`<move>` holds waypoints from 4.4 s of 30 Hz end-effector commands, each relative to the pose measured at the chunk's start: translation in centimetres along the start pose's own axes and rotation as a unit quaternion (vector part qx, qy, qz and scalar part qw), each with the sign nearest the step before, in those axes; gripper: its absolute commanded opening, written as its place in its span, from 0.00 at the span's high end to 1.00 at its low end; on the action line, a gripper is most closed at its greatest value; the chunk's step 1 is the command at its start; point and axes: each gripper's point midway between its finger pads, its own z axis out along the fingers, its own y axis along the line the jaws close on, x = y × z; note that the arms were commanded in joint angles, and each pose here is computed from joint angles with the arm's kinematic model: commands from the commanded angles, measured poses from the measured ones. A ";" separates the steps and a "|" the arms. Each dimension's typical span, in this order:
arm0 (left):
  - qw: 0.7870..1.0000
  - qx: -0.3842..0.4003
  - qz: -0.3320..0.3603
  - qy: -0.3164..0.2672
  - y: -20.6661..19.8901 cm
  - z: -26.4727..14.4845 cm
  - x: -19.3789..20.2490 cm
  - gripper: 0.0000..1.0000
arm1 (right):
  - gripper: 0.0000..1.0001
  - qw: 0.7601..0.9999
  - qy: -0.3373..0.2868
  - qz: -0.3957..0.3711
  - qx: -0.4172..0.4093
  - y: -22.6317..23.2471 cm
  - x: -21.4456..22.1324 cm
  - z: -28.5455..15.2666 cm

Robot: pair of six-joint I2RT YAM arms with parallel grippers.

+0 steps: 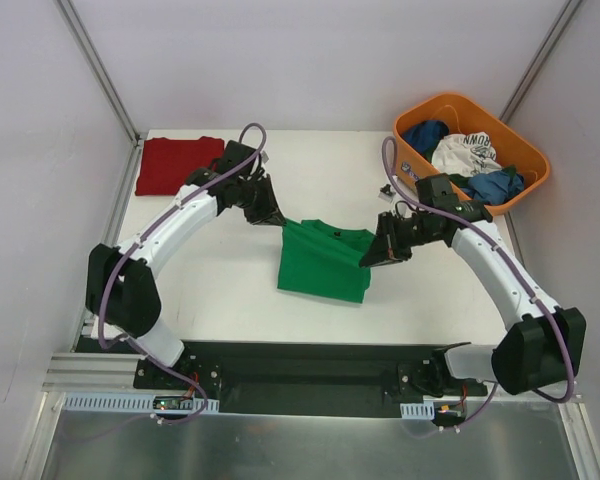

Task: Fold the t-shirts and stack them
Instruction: Fold the long partially folded tshirt into a neat square, then smooth out wrinkles on the folded tshirt

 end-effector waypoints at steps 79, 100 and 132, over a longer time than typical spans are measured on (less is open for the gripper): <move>0.985 0.049 0.033 0.159 3.9 11.6 10.4 0.01 | 0.03 0.972 -0.095 0.104 0.189 -17.3 -16.1 7.3; 0.992 0.068 0.099 0.031 -1.3 7.9 3.7 0.01 | 0.03 0.998 -0.043 0.034 -0.034 -2.8 -2.0 5.7; 0.994 0.069 0.074 0.038 -0.3 10.3 0.4 0.01 | 0.03 0.995 -0.009 0.070 0.070 -8.9 0.7 7.2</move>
